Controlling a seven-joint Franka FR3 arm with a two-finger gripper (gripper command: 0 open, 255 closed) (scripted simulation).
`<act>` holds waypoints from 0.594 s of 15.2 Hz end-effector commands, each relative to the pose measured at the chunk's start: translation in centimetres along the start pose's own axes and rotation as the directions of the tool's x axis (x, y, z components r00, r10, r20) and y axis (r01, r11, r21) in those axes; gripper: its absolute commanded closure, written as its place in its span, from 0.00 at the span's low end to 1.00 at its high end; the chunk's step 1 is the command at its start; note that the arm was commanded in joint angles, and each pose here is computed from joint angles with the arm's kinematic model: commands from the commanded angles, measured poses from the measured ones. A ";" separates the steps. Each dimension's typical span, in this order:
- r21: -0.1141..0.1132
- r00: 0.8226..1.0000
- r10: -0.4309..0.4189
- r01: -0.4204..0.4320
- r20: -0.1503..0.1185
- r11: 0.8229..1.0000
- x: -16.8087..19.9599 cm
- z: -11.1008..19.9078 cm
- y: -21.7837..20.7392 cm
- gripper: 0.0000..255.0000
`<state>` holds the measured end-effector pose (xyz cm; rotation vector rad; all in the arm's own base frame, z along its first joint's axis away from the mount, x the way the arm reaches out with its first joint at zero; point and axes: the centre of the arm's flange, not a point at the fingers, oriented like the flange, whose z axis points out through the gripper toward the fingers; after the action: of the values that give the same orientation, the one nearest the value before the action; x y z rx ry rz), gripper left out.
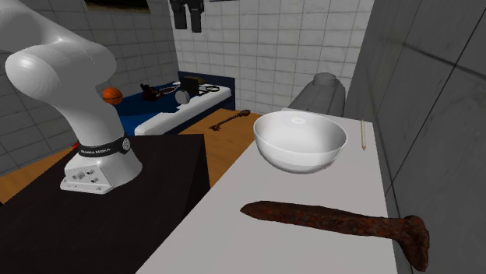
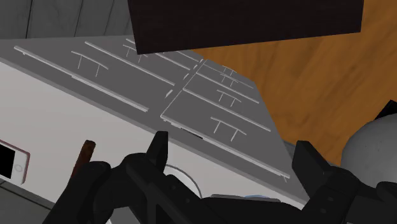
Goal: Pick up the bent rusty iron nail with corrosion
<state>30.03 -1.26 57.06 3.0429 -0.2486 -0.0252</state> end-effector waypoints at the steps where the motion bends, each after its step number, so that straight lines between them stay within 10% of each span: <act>1: 0.000 1.000 0.000 0.000 0.000 1.000 0.0 0.0 0.0 0.00; 9: 0.024 0.997 0.081 -0.081 -0.001 0.996 7.0 4.6 6.8 0.00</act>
<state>35.13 -8.41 53.57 3.0526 -0.3582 -0.0172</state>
